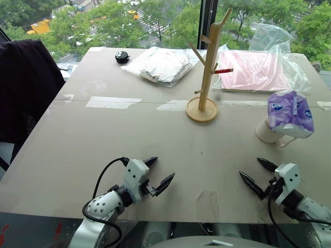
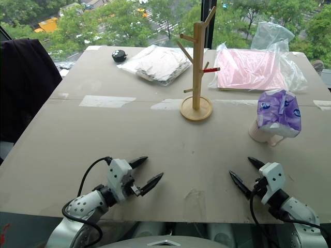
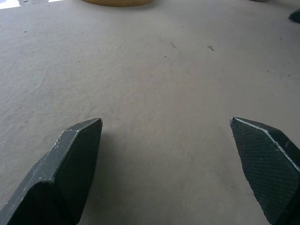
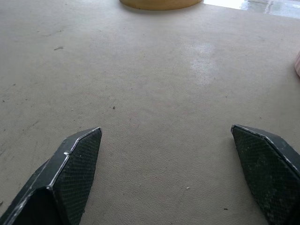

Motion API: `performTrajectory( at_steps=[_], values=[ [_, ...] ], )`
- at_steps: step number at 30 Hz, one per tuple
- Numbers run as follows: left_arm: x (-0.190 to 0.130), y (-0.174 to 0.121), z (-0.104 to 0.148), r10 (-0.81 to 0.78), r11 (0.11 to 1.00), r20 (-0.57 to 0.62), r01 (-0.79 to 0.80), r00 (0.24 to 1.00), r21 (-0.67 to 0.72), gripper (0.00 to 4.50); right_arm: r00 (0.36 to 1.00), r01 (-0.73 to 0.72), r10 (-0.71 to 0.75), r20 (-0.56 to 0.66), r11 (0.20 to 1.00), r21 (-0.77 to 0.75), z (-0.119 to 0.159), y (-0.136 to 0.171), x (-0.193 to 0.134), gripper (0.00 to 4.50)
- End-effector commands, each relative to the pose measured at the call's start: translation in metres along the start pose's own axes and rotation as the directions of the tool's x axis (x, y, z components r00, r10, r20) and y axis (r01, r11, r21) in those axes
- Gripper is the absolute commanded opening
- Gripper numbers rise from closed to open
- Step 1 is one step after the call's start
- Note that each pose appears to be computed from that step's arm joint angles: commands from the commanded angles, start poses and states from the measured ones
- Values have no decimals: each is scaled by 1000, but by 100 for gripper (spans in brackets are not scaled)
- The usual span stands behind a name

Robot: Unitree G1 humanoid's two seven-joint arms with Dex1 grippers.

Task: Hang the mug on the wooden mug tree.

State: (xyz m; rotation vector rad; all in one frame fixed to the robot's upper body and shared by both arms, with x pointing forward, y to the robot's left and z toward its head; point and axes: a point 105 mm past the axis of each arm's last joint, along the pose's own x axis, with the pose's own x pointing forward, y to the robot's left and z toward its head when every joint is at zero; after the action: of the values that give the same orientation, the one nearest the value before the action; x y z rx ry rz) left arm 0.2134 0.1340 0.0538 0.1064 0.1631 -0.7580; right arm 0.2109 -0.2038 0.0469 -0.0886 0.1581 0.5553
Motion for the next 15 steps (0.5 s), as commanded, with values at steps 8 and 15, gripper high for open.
performTrajectory(
  at_steps=[8, 15],
  values=[
    [4, -3, -2, -49, 999, -5, 49, 999, -7, 450, 998, 64, -63, 18, 998, -6, -3, 4, -15, 448],
    [10, -1, 4, -67, 998, 9, 67, 998, -5, 450, 997, 79, -78, 28, 997, -14, 0, 1, -15, 448]
  ],
)
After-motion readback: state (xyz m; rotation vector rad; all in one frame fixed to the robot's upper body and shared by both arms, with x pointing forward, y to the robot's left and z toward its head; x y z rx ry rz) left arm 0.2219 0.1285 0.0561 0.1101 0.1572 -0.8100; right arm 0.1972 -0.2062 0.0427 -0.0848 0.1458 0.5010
